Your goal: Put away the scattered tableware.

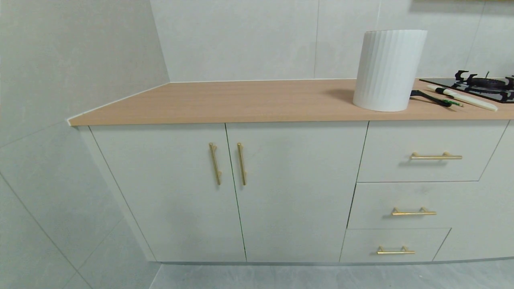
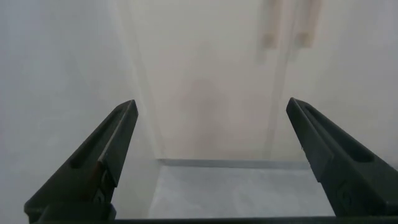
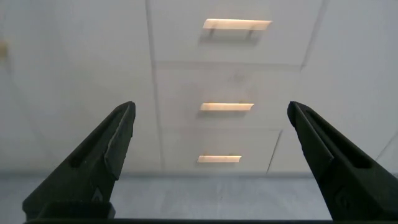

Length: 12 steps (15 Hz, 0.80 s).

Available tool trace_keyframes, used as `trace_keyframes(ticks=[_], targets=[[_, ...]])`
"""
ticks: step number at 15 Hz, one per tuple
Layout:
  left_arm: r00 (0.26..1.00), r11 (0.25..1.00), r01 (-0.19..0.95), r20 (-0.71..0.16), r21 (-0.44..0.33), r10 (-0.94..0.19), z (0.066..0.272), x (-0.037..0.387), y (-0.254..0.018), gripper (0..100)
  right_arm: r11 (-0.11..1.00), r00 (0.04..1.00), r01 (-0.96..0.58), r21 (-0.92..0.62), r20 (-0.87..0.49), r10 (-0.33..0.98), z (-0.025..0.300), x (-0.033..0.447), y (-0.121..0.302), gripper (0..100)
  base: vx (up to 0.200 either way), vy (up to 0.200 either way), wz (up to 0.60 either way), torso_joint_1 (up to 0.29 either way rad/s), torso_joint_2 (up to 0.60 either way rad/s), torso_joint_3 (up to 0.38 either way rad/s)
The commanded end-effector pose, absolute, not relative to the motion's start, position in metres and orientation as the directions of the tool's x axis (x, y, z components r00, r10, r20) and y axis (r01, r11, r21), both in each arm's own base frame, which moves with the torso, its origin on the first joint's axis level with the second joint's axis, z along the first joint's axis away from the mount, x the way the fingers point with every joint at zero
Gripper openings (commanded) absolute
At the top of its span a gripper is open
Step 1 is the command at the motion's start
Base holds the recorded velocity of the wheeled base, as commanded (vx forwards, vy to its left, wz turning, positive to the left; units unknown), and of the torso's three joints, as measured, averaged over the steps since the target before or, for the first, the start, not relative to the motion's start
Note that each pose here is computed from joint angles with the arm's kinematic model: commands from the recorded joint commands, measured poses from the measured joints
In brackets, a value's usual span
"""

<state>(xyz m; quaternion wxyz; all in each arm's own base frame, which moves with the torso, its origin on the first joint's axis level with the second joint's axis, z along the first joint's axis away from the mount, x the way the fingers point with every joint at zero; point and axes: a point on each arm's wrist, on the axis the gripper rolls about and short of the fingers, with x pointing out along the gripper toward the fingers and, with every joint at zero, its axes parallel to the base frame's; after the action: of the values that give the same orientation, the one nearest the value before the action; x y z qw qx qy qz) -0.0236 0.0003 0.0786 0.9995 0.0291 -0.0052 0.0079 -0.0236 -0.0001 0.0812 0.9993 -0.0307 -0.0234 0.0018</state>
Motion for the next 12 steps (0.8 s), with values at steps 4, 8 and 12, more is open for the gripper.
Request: trace_keyframes(ticks=[4,8,12], targets=[[1.000,0.999,0.014,-0.008,0.040,-0.014,0.0749,-0.0227,-0.0003,100,0.999,1.000,-0.031,-0.017,0.003,0.031,0.0758,-0.0228,0.0006,100,0.000,0.000,0.00,0.000,0.00,0.000],[1.000,1.000,0.012,-0.008,0.009,-0.012,0.0749,-0.0227,-0.0003,100,0.999,0.999,-0.034,-0.019,0.003,0.034,0.0758,-0.0228,0.0006,100,0.000,0.000,0.00,0.000,0.00,0.000],[1.000,1.000,0.012,-0.006,0.011,-0.012,0.0753,-0.0228,-0.0003,100,0.999,0.999,-0.032,-0.008,0.003,0.032,0.0758,-0.0228,0.0006,100,0.000,0.000,0.00,0.000,0.00,0.000]])
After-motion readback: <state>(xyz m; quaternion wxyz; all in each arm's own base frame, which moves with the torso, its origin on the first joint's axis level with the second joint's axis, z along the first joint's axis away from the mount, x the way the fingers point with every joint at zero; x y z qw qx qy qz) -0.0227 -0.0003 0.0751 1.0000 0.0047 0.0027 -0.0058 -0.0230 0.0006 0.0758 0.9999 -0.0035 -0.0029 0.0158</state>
